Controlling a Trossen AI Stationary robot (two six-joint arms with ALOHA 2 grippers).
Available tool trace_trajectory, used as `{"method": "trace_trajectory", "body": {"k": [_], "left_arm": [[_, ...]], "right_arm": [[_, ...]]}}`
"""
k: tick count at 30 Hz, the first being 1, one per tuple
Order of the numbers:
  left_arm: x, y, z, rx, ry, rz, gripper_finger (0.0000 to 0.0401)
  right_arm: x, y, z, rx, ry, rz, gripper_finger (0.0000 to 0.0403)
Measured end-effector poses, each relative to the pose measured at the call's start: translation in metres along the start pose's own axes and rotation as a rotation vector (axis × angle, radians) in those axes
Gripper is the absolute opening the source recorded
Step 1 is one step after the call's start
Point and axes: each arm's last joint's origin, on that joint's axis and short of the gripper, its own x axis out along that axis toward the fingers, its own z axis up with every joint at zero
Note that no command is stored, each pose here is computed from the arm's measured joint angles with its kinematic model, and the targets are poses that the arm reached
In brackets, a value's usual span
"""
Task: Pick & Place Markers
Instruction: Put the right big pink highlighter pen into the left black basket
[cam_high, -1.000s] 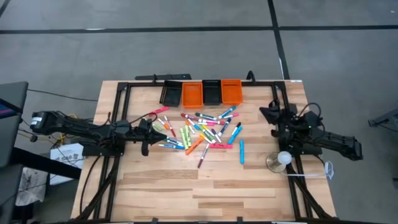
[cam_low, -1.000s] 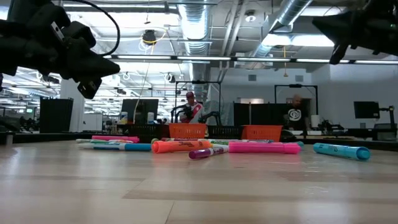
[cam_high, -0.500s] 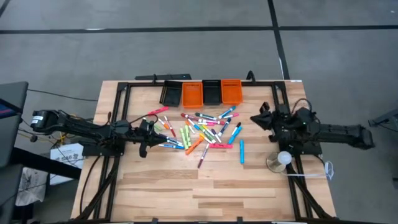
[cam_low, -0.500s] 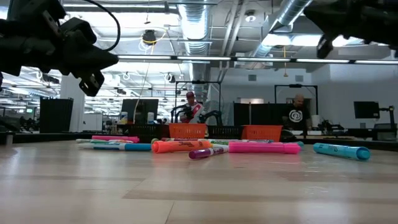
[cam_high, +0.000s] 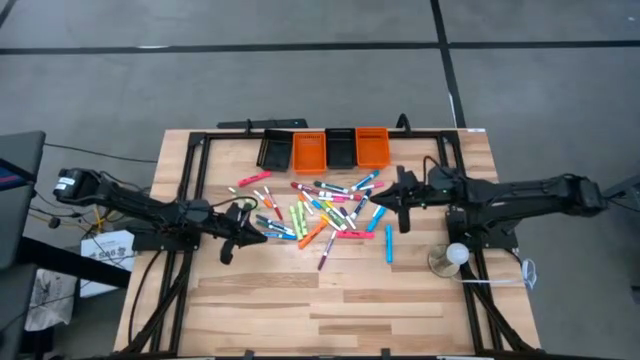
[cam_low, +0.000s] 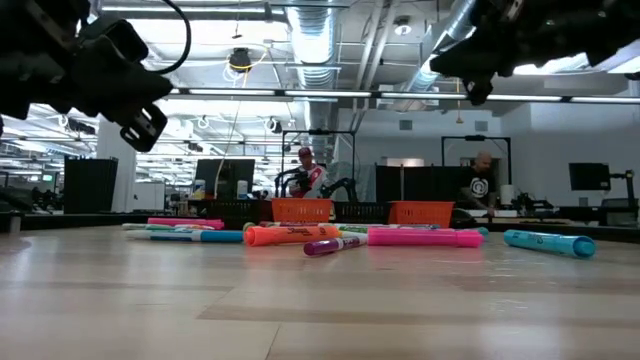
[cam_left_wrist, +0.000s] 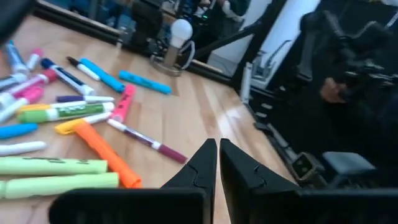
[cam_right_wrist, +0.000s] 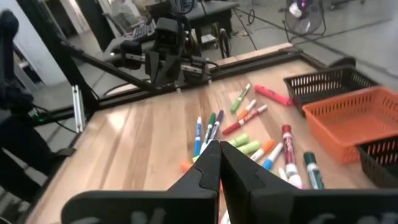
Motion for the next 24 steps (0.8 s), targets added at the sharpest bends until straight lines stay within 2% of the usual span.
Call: {"method": "trace_trajectory", "body": {"k": [5,10,18,24], "left_arm": [[0.001,-0.003,0.0,0.07,-0.033,0.029,0.0017],[0.002,-0.006,-0.001,0.04,-0.031,0.008,0.0017],[0.015,-0.008,0.001,-0.004,0.033,-0.024,0.0017],[0.029,-0.006,0.003,0.062,0.072,0.004,0.0017]], "right_arm": [[0.006,0.001,0.005,-0.009,0.004,0.002,0.0],[0.015,0.006,-0.001,-0.02,0.049,0.028,0.0],[0.031,0.012,-0.02,-0.004,0.183,0.053,0.0],[0.045,0.018,-0.027,-0.003,0.348,0.057,0.0]]}}
